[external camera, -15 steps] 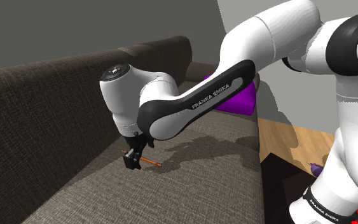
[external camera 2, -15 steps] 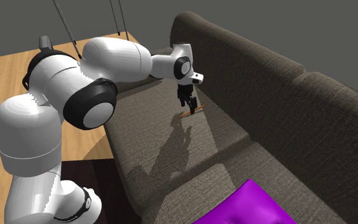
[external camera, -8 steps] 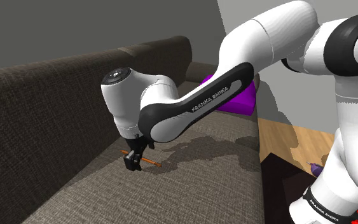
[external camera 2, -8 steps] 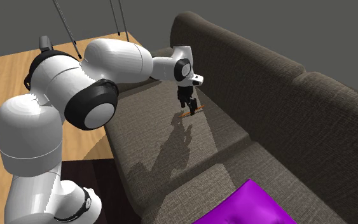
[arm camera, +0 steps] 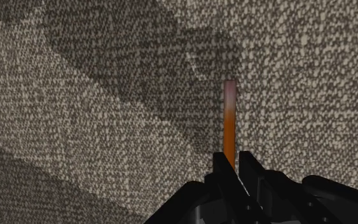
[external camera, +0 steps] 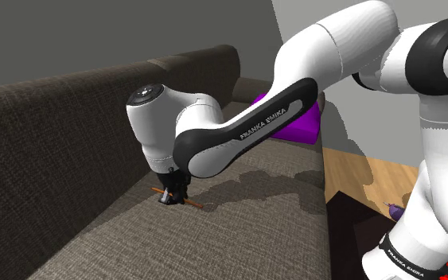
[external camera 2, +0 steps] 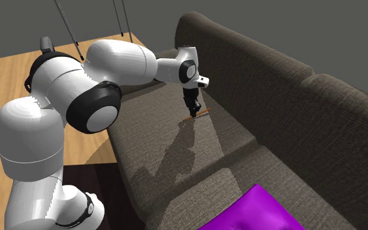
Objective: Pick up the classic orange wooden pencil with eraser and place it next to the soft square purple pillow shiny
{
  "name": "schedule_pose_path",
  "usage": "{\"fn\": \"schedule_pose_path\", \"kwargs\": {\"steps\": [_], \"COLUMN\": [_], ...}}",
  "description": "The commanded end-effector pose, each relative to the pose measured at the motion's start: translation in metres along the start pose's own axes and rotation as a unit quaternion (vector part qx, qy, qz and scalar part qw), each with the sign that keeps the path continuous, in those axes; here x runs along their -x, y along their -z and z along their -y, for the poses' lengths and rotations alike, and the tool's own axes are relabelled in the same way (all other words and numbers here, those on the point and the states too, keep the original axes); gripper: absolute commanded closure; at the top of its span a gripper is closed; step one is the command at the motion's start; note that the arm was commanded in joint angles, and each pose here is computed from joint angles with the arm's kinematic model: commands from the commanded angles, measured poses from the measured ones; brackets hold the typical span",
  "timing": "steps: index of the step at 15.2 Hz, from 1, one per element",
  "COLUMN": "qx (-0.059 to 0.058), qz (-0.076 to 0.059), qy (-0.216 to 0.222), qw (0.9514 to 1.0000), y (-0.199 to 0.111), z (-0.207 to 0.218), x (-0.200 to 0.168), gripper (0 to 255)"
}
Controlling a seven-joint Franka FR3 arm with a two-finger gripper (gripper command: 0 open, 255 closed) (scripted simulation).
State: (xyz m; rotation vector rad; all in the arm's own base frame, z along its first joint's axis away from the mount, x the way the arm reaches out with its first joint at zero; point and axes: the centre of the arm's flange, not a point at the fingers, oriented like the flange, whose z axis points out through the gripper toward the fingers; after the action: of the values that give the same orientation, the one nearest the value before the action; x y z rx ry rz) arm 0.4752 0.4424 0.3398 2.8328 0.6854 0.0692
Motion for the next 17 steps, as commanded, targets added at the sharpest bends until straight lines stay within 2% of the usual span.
{"fn": "schedule_pose_path", "kwargs": {"steps": [1,4,17], "qx": [0.000,0.000,0.000], "qz": [0.001,0.001,0.001], "qy": [0.000,0.000,0.000], "qw": [1.0000,1.0000,1.0000], "y": [-0.001,-0.001,0.066], "z": [0.000,0.000,-0.016], "x": [0.000,0.000,0.001], "gripper": [255,255,255]}}
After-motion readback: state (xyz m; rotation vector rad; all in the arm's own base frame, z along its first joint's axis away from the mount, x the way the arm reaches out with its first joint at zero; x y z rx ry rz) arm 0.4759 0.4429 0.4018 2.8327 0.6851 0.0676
